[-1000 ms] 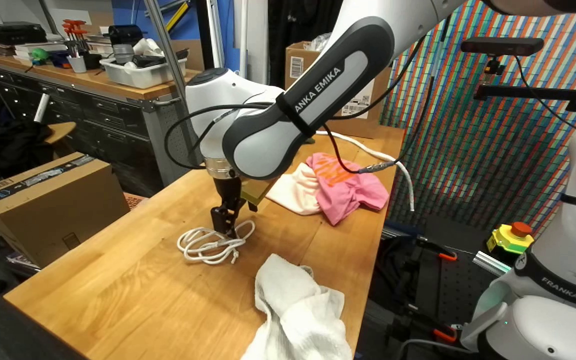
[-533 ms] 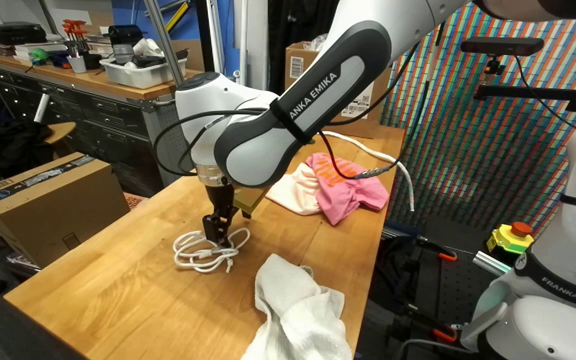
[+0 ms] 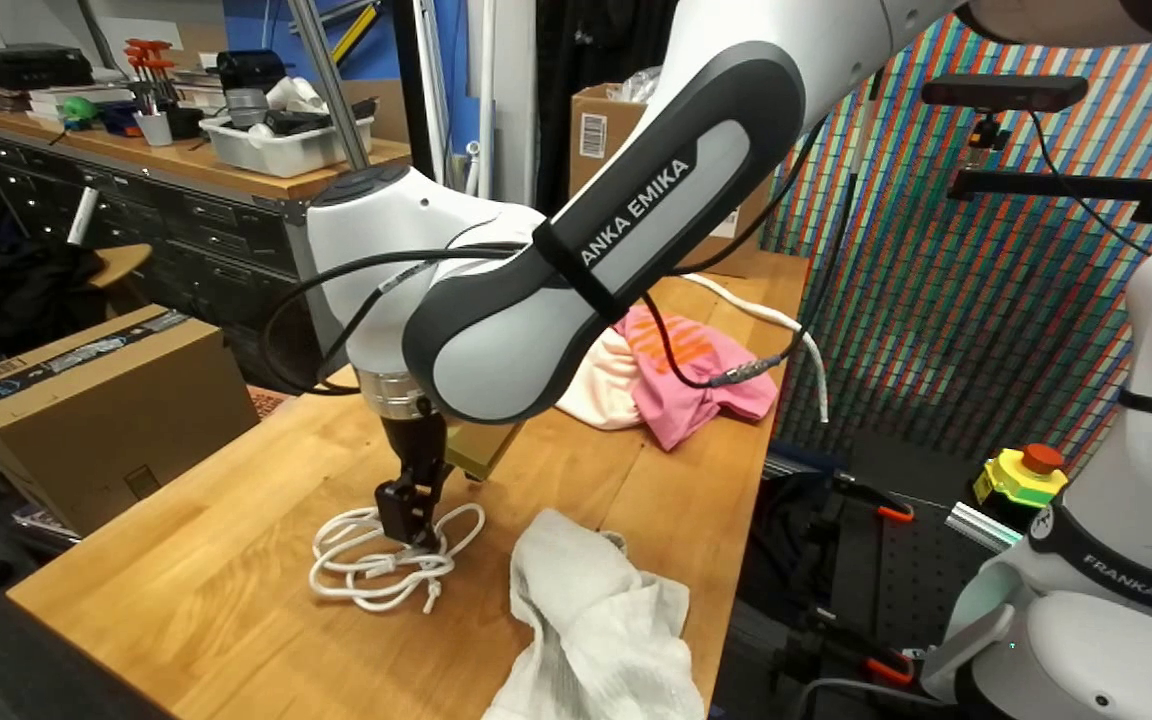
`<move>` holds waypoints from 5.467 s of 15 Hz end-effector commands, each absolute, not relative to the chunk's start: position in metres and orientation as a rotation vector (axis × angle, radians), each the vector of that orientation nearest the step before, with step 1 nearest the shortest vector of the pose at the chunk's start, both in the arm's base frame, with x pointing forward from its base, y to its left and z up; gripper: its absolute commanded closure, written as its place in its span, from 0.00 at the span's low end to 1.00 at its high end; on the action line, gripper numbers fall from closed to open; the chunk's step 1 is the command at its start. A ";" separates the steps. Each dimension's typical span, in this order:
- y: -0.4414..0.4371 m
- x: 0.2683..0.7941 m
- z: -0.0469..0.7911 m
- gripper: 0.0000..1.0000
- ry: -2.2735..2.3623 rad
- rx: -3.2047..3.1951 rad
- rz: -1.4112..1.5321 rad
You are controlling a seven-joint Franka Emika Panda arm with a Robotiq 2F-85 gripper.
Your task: Put all the items on the table separately
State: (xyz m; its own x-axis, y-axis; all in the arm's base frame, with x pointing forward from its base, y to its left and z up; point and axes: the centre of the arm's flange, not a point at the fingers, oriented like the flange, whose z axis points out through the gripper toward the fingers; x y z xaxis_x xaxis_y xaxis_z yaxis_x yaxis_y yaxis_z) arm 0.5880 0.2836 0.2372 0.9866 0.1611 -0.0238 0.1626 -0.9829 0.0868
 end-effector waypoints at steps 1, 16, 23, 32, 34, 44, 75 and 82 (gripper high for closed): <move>0.312 0.585 0.235 0.00 0.256 3.065 -0.023; 0.365 0.573 0.262 0.00 0.292 3.082 0.041; 0.315 0.610 0.327 0.00 0.169 3.071 0.136; 0.142 0.648 0.350 0.00 -0.201 2.947 0.117; 0.115 0.650 0.342 0.00 -0.273 2.924 0.110; 0.061 0.608 0.304 0.00 -0.531 2.799 -0.085; 0.037 0.575 0.245 0.37 -0.365 2.853 -0.273; 0.039 0.577 0.245 0.92 -0.324 2.858 -0.265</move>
State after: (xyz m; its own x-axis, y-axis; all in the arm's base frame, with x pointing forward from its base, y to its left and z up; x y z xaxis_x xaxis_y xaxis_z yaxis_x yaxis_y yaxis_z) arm 0.5784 0.0389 0.2414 0.9555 -0.2574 -0.1440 -0.2093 -0.9358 0.2835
